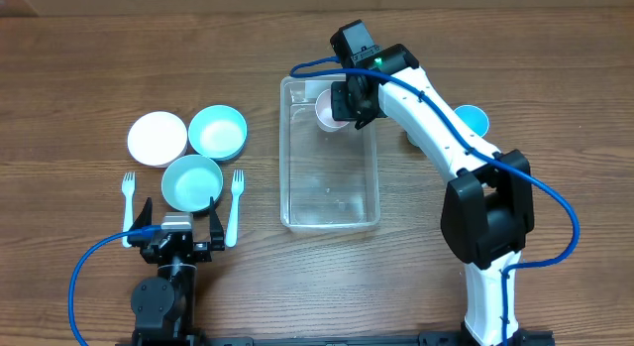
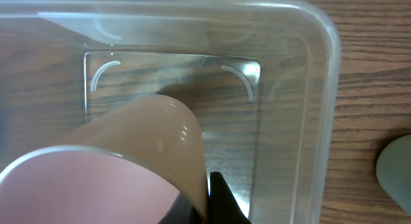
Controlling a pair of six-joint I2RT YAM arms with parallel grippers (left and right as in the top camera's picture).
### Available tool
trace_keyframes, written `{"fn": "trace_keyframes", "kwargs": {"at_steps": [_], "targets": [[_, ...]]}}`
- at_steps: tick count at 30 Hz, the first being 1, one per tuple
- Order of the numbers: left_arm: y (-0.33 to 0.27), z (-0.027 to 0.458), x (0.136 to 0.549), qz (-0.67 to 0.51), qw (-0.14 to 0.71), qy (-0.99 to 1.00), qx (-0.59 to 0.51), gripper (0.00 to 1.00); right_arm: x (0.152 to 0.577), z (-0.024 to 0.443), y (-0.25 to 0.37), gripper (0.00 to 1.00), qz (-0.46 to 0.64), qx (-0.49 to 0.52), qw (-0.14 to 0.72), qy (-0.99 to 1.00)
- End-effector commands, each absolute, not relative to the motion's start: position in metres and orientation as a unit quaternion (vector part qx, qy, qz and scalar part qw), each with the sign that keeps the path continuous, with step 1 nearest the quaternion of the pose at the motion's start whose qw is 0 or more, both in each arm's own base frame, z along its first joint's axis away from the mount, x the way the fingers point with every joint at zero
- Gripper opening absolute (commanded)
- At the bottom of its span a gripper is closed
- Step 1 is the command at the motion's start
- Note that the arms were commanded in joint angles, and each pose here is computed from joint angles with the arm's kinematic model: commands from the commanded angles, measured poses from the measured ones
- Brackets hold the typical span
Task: Pack container
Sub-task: 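Reposition the pink cup upright in the container's upper end, right gripper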
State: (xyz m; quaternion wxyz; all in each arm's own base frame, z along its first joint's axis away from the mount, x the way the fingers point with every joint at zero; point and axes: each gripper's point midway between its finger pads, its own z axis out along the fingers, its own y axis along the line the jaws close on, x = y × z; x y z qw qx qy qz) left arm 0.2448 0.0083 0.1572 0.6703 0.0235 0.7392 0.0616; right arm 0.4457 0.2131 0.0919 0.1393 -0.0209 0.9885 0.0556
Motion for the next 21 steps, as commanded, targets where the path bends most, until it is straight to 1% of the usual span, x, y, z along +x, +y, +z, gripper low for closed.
{"fn": "trace_keyframes", "kwargs": {"at_steps": [1, 8, 12, 14, 15, 17, 19, 21], "targets": [[0.0061, 0.1571, 0.2448, 0.063, 0.672, 0.737, 0.034, 1.00, 0.4534, 0.0780, 0.2096, 0.04, 0.044, -0.014, 0.134, 0.990], [0.0061, 0.1571, 0.2448, 0.063, 0.672, 0.737, 0.034, 1.00, 0.4549, 0.0702, 0.2053, 0.04, 0.029, -0.013, 0.132, 0.991], [0.0061, 0.1571, 0.2448, 0.063, 0.672, 0.737, 0.034, 1.00, 0.4529, 0.0696, 0.2044, 0.17, 0.027, -0.013, 0.128, 0.991], [0.0062, 0.1571, 0.2448, 0.063, 0.672, 0.737, 0.034, 1.00, 0.4523, 0.0694, 0.2042, 0.28, 0.027, -0.013, 0.127, 0.991], [0.0062, 0.1571, 0.2448, 0.063, 0.672, 0.737, 0.034, 1.00, 0.4519, 0.0693, 0.2040, 0.37, 0.026, -0.013, 0.126, 0.992], [0.0061, 0.1571, 0.2448, 0.063, 0.672, 0.737, 0.034, 1.00, 0.4513, 0.0693, 0.2037, 0.45, 0.026, -0.013, 0.125, 0.992], [0.0061, 0.1571, 0.2448, 0.063, 0.672, 0.737, 0.034, 1.00, 0.4509, 0.0693, 0.2035, 0.53, 0.025, -0.015, 0.124, 0.992], [0.0061, 0.1571, 0.2448, 0.063, 0.672, 0.737, 0.034, 1.00, 0.4512, 0.0697, 0.2037, 0.56, 0.025, -0.015, 0.125, 0.992]]}}
